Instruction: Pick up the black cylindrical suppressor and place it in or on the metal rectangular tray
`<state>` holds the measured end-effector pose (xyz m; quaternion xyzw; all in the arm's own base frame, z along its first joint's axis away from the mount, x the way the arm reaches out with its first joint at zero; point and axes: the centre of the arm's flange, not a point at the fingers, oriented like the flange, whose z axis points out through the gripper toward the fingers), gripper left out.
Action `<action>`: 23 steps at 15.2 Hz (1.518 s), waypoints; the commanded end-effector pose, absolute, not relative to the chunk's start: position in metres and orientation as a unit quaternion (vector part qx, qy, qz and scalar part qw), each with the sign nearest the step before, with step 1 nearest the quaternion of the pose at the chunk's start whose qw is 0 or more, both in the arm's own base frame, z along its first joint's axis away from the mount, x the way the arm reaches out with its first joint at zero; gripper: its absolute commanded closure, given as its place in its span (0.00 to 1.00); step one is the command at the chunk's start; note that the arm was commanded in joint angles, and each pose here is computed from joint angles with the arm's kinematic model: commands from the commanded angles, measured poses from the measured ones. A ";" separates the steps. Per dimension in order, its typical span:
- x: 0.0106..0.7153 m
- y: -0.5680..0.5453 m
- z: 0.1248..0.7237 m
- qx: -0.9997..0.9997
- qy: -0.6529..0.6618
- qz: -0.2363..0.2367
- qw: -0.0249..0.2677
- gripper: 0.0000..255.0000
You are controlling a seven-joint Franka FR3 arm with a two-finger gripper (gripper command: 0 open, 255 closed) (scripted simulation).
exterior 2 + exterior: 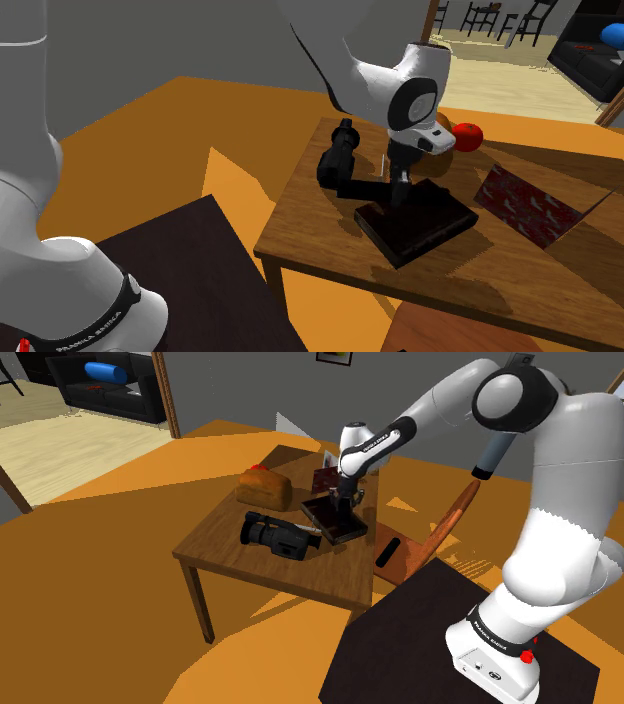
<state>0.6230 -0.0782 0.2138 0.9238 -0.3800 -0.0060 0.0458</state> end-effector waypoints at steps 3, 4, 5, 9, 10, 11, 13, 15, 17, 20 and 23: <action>0.669 -0.103 0.214 0.924 -0.380 -0.006 0.046 1.00; 0.681 -0.109 0.214 0.924 -0.380 -0.006 0.046 1.00; 0.693 -0.115 0.214 0.924 -0.380 -0.006 0.046 1.00; 0.708 -0.124 0.198 0.924 -0.380 -0.006 0.046 1.00; 0.708 -0.124 0.193 0.924 -0.380 -0.006 0.046 1.00; 0.708 -0.124 0.187 0.924 -0.380 -0.006 0.046 1.00; 0.708 -0.124 0.177 0.924 -0.380 -0.006 0.046 1.00; 0.708 -0.124 0.166 0.924 -0.380 -0.006 0.046 1.00; 0.708 -0.124 0.156 0.924 -0.380 -0.006 0.046 1.00; 0.708 -0.124 0.146 0.924 -0.380 -0.006 0.046 1.00; 0.708 -0.124 0.146 0.924 -0.380 -0.006 0.046 1.00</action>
